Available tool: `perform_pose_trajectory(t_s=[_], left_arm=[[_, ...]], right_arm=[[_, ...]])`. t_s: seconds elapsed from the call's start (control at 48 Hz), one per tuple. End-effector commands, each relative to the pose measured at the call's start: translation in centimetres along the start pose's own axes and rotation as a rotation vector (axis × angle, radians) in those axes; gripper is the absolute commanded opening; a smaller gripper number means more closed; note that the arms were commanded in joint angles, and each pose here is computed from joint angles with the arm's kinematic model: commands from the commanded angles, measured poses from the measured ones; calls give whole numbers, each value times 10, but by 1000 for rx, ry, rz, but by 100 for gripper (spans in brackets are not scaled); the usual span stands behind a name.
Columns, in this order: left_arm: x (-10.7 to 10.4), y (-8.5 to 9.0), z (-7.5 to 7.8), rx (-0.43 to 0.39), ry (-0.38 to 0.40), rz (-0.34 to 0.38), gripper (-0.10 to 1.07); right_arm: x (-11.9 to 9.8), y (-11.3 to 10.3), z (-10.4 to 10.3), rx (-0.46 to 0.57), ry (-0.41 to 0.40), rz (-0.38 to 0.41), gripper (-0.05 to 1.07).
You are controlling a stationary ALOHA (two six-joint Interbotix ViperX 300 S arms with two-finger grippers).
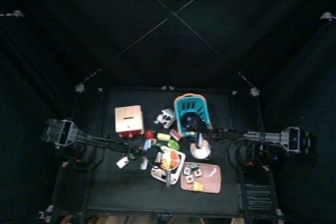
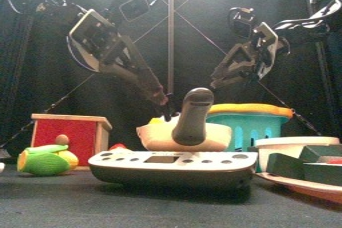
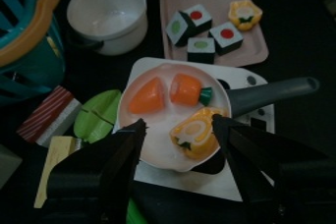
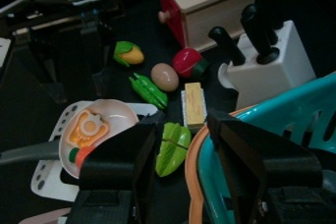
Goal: Grab carrot top
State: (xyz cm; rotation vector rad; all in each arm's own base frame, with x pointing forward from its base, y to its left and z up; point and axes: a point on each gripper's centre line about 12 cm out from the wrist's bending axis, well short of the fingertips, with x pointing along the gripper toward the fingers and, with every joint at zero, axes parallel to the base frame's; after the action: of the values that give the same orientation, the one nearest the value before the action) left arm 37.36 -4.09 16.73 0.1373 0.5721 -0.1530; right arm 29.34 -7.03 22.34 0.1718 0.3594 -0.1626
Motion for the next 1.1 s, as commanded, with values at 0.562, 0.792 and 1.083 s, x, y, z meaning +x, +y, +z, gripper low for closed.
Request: perform_pose_trajectory(t_s=[0.562, 0.792, 1.083], left_arm=[[34, 0, 34, 69, 45, -1, 92], [40, -1, 43, 253, 59, 1, 91], [50, -9, 44, 362, 82, -11, 91]], right_arm=[[-14, 3, 5, -8, -26, -7, 79], [-15, 2, 5, -7, -27, -9, 79], [-15, 1, 5, -6, -28, -13, 79]])
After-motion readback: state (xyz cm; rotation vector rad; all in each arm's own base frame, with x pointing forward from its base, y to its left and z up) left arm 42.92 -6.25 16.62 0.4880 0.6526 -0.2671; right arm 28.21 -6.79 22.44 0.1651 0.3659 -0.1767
